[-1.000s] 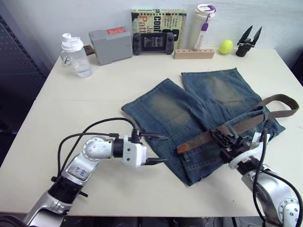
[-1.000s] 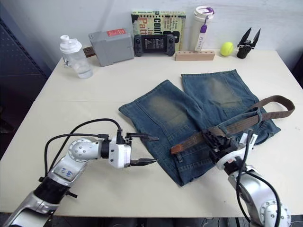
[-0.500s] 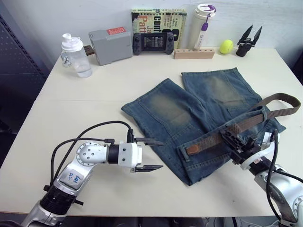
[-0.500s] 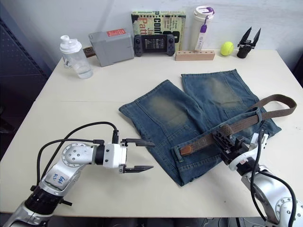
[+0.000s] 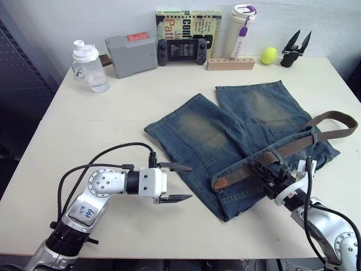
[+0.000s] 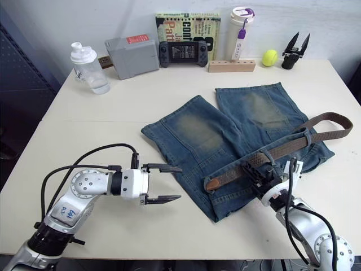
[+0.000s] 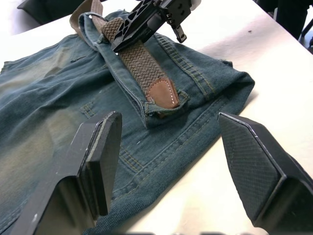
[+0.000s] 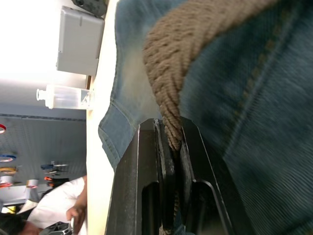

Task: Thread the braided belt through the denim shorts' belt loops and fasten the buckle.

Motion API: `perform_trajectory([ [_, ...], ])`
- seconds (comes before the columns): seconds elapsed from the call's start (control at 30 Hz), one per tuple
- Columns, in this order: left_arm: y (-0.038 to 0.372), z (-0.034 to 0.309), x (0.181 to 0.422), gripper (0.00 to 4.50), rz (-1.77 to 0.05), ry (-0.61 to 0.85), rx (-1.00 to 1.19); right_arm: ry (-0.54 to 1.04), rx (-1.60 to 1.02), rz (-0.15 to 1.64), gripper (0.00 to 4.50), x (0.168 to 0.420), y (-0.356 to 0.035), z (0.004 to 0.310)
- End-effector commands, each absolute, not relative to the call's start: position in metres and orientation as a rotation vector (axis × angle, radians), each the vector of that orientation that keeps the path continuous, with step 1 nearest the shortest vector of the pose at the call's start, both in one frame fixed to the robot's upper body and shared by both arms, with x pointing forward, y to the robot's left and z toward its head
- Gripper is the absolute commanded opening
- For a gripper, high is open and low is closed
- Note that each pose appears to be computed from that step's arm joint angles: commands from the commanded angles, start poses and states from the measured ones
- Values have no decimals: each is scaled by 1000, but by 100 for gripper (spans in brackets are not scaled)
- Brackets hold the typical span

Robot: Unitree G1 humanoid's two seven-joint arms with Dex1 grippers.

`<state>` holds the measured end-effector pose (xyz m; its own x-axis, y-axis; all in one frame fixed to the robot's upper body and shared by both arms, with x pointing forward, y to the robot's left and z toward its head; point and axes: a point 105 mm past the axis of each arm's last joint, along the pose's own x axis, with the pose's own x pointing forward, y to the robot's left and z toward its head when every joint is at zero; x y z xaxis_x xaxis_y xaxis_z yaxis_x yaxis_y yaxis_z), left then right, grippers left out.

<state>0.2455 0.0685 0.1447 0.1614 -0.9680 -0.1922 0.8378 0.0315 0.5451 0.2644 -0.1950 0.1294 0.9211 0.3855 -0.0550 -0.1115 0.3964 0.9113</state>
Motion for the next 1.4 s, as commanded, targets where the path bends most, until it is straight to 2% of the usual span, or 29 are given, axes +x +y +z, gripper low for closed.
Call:
perform_trajectory([
  [0.03, 66, 153, 238, 345, -1423, -300, 629, 215, 1079, 326, 0, 265, -200, 140],
  [0.17, 66, 153, 239, 345, -1415, -299, 629, 153, 1007, 330, 0, 269, -207, 153],
  [0.4, 67, 154, 240, 345, -1400, -308, 646, 135, 844, 414, 0, 265, -186, 167],
  [0.6, 68, 155, 241, 345, -1392, -312, 651, 188, 668, 432, 0, 260, -177, 156],
  [1.1, 65, 159, 243, 345, -1392, -327, 641, 180, 632, 448, 0, 258, -165, 140],
  [1.23, 65, 159, 243, 345, -1391, -327, 645, 153, 624, 460, 0, 261, -158, 143],
  [1.4, 66, 160, 244, 345, -1385, -325, 649, 76, 609, 440, 0, 265, -170, 158],
])
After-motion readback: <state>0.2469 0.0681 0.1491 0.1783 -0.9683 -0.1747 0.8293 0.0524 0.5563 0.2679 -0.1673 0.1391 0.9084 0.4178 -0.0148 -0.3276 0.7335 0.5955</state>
